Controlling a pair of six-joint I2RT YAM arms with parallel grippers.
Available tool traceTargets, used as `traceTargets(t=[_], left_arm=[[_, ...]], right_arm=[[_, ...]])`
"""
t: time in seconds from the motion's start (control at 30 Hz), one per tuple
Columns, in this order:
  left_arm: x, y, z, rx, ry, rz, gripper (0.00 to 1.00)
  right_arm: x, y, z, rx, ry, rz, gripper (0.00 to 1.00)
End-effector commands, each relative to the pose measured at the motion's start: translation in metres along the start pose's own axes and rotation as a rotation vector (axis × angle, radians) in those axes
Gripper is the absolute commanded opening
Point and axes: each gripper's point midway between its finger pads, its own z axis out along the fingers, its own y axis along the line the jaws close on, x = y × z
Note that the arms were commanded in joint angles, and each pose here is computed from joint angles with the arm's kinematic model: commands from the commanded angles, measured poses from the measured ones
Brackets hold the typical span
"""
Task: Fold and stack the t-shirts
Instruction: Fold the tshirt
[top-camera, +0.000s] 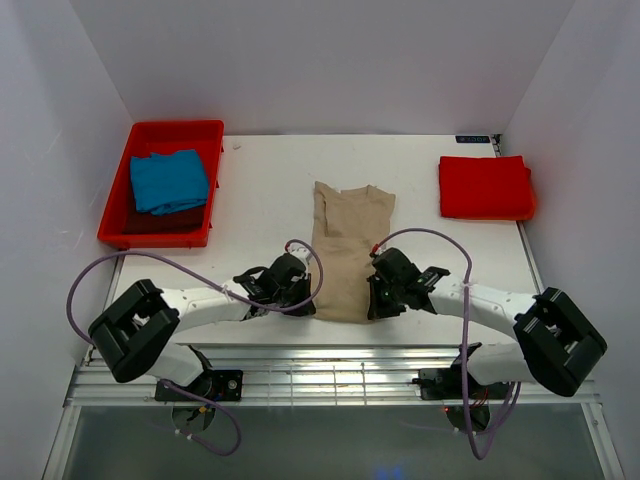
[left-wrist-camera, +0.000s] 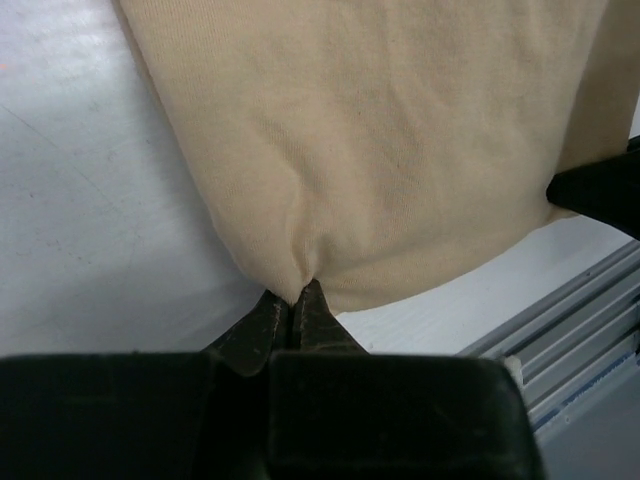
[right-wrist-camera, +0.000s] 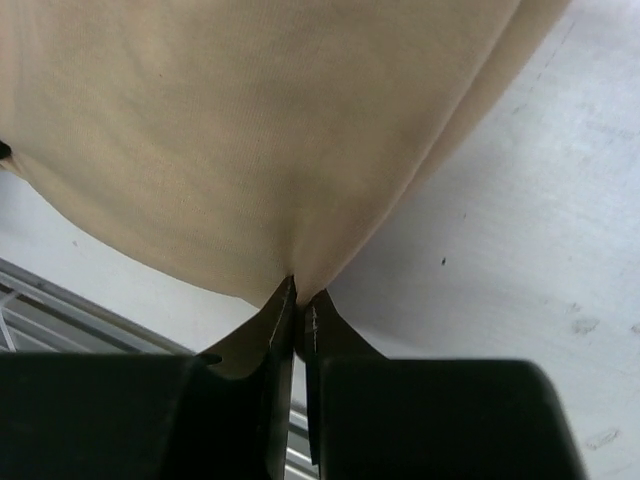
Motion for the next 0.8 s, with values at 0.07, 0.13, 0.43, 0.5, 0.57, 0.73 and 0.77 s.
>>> traceTargets(t=[0.07,0.13,0.43,0.5,0.57,0.73,0.77], left_arm=[[0.046,0.011,-0.033,-0.047,0.197,0.019,0.0],[0.034,-0.003,-0.045,-0.008,0.165,0.012,0.0],[-0.055,-0.073,-0.092,0.093,0.001,0.057,0.0],[-0.082,-0.086,-0.098,0.091,-0.06,0.067,0.0],[-0.097,-0.088,-0.1,0.065,-0.098,0.083,0.0],[-0.121,-0.076,-0.096,-0.028,-0.18,0.094,0.0],[-0.124,-0.074,-0.094,-0.035,-0.187,0.093,0.0]], right_arm=[[0.051,-0.013,-0.026,0.072,0.154,-0.024,0.08],[0.048,-0.007,-0.037,0.059,0.133,-0.011,0.08],[-0.03,0.035,-0.101,0.056,-0.081,-0.04,0.08],[-0.045,0.041,-0.106,0.073,-0.101,-0.06,0.08],[-0.067,0.052,-0.12,0.074,-0.146,-0.071,0.08],[-0.103,0.048,-0.125,0.178,-0.217,-0.125,0.08],[-0.109,0.05,-0.124,0.189,-0.222,-0.131,0.08]])
